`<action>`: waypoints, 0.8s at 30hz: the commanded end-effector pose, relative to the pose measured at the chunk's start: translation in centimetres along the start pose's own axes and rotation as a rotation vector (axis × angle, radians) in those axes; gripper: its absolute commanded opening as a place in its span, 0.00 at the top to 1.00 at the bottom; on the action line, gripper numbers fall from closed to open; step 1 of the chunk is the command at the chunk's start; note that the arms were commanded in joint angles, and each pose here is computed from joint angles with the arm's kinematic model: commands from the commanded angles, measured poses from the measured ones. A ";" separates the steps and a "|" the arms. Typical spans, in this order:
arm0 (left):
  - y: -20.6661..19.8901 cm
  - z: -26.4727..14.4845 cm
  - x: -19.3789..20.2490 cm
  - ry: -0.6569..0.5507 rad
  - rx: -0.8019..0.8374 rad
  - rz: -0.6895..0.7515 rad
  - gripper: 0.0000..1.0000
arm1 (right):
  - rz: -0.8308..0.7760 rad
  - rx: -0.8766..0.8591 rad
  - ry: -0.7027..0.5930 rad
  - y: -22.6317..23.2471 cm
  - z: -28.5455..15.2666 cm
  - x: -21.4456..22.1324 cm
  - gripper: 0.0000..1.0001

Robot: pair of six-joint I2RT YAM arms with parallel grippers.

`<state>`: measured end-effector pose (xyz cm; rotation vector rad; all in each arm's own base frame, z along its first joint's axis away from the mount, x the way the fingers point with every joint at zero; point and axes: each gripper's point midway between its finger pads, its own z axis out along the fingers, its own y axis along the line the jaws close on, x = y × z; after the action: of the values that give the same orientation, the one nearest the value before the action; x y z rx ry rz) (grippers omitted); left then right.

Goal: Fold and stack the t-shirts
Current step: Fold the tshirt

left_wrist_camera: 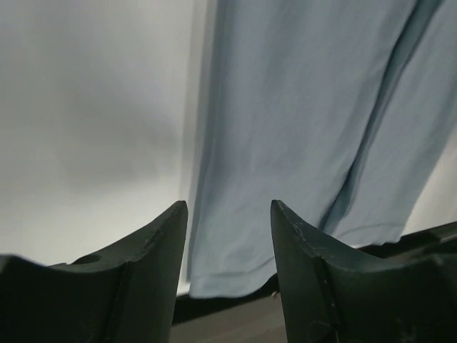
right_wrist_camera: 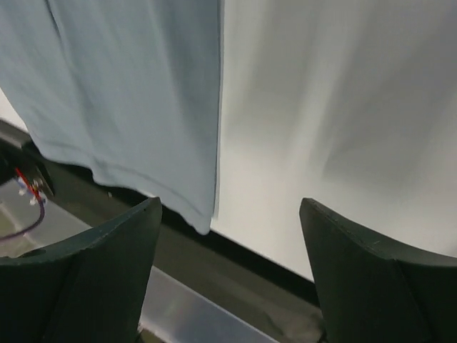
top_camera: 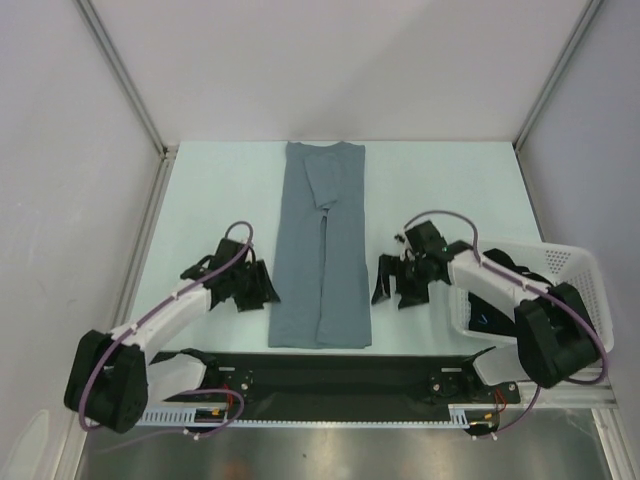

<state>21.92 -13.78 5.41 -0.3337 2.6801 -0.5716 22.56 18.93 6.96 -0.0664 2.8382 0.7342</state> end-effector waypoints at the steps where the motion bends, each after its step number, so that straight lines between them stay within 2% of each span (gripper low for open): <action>1: 0.8 -1.4 2.1 -0.016 -0.042 -0.065 0.45 | 0.088 -0.149 0.031 2.3 0.3 4.3 0.16; 3: 2.2 -1.9 3.4 -0.004 -0.090 -0.092 0.46 | 0.114 -0.220 0.016 3.7 0.2 5.2 0.19; 6: 2.4 -1.9 4.3 -0.016 -0.055 -0.116 0.50 | 0.180 -0.231 0.015 3.5 1.0 7.3 0.23; 10: 2.4 -0.3 6.9 0.059 0.001 -0.190 0.54 | 0.231 -0.231 0.013 2.5 2.3 9.1 0.33; 15: 4.5 0.9 9.7 0.113 -0.057 -0.227 0.54 | 0.281 -0.294 0.026 2.5 4.0 10.1 0.48; 19: 5.2 1.5 10.3 0.099 -0.055 -0.228 0.53 | 0.272 -0.295 0.055 3.2 5.3 10.6 0.48; 24: 6.4 1.0 11.0 0.114 -0.144 -0.256 0.55 | 0.274 -0.270 0.065 3.4 6.0 10.9 0.51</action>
<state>14.57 -14.56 1.46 -0.6139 2.6948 -0.7217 12.37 25.35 2.80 0.2152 2.8045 1.2970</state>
